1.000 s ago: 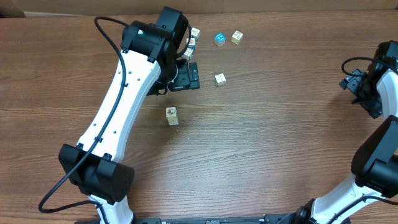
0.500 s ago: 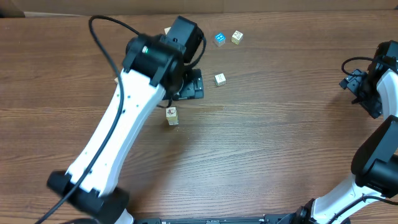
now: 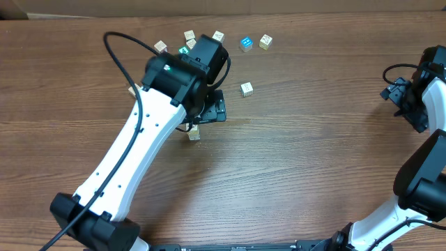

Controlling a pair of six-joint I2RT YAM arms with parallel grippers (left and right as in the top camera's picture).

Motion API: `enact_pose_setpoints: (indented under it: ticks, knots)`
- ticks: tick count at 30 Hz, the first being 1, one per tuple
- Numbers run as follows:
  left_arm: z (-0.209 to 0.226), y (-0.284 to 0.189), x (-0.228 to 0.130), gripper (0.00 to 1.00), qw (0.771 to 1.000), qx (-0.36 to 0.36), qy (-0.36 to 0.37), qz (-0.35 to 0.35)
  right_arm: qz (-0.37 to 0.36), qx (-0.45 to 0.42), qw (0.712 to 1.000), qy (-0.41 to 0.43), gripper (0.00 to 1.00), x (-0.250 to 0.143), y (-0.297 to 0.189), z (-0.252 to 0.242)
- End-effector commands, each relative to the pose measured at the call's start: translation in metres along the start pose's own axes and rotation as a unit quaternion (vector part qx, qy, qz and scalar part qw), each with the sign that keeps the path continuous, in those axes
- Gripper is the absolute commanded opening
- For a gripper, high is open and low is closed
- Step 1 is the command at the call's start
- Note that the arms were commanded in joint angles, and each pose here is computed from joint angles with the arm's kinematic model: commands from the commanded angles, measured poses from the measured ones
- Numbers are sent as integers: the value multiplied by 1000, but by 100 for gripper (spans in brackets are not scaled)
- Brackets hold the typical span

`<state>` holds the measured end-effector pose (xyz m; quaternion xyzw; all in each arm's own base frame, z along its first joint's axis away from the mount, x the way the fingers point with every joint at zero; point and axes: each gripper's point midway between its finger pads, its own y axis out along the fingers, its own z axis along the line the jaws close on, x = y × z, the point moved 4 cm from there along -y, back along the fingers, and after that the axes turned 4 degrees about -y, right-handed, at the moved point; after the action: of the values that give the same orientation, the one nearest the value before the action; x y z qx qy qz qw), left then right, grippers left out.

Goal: Form a tower

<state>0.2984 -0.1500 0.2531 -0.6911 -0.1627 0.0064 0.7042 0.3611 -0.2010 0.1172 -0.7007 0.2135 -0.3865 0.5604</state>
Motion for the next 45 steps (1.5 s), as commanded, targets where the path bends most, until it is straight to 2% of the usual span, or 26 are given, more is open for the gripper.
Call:
enact_pose_setpoints:
  ticks: [1,7,12,30,38,45]
  knots:
    - [8,26,-1,100,999,24,-30,15,-24,6,1000,5,100,10,-14,-1]
    - [20,69,0,100,998,31,-53,30,-24,6,1000,5,100,10,-14,-1]
    - [23,106,5,100,998,-31,-34,51,-24,7,1000,5,100,10,-14,-1]
    - [16,141,-1,95,998,-42,-5,38,-24,7,1000,5,100,10,-14,-1]
    - [10,162,0,81,998,-37,28,46,-24,6,1000,5,100,10,-14,-1]
    - [9,182,-3,77,997,-24,41,63,-24,7,1000,5,100,10,-14,-1]
